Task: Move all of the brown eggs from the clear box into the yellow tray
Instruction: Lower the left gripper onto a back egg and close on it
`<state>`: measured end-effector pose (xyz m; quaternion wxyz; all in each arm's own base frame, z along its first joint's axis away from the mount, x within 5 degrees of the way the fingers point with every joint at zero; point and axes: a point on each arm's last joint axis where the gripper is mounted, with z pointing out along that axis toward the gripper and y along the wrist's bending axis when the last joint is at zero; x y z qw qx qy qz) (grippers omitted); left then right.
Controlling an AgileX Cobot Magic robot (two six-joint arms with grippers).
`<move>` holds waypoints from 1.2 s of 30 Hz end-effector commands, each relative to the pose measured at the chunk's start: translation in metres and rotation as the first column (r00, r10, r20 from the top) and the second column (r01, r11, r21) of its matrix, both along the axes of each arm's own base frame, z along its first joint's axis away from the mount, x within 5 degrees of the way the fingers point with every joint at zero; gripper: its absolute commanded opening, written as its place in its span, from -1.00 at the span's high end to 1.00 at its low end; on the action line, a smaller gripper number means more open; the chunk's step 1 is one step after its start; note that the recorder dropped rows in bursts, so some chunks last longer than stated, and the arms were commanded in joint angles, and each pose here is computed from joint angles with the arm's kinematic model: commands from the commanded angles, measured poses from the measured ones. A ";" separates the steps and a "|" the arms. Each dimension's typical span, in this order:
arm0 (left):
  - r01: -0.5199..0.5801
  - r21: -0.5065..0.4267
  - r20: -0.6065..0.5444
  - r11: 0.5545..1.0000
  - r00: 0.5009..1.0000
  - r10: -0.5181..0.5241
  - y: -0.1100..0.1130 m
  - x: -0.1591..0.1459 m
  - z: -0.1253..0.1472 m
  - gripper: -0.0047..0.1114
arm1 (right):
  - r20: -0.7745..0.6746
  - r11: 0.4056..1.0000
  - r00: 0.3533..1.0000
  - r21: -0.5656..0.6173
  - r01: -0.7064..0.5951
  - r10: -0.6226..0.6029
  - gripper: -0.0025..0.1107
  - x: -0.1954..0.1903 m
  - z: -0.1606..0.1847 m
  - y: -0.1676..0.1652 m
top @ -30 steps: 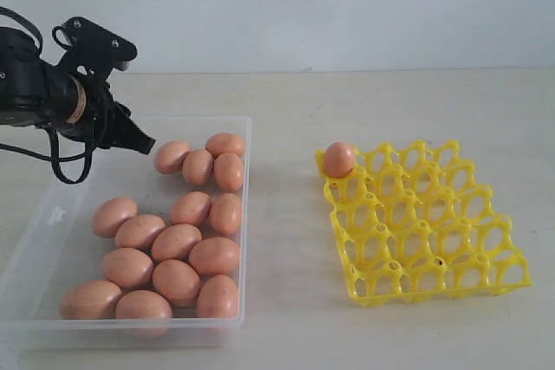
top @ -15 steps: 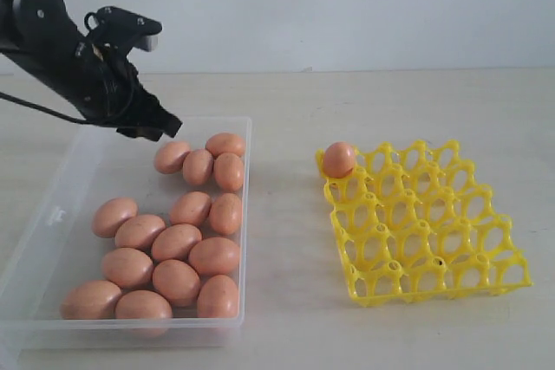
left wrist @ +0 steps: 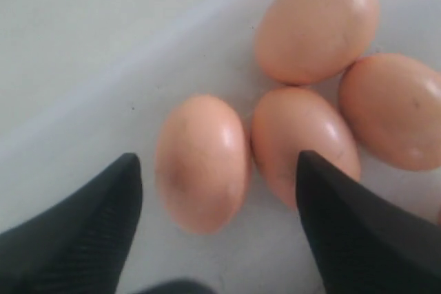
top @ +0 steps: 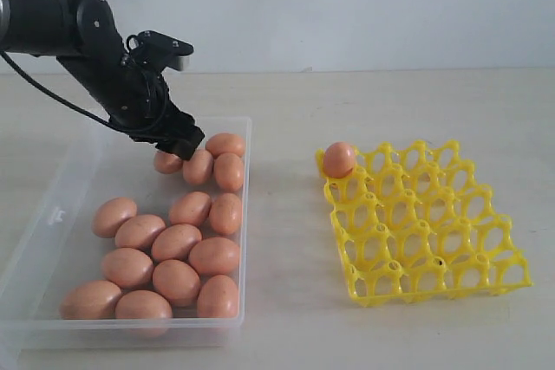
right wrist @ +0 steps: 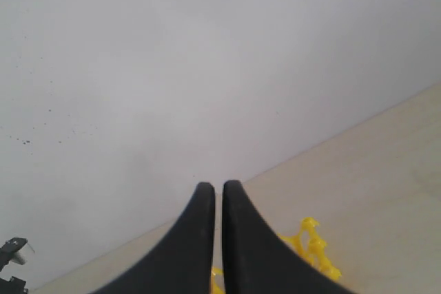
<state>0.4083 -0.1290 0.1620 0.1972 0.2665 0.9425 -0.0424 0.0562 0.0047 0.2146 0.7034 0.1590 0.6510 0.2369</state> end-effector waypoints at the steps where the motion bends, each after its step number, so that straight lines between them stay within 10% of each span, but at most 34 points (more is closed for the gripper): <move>1: -0.025 -0.024 0.035 0.999 0.999 0.026 -0.003 0.010 -0.006 -0.08 | 0.012 1.000 1.000 -0.007 -0.001 0.001 0.96 -0.001 0.001 0.000; 33: -0.089 -0.028 0.030 0.996 0.996 0.090 -0.003 0.019 -0.039 0.04 | 0.012 1.000 1.000 -0.007 -0.001 0.001 0.96 -0.001 0.001 0.000; 36: -0.095 -0.028 0.014 0.995 0.995 0.095 -0.003 0.017 -0.040 0.30 | 0.012 1.000 1.000 -0.007 -0.001 0.001 0.96 -0.001 0.001 0.000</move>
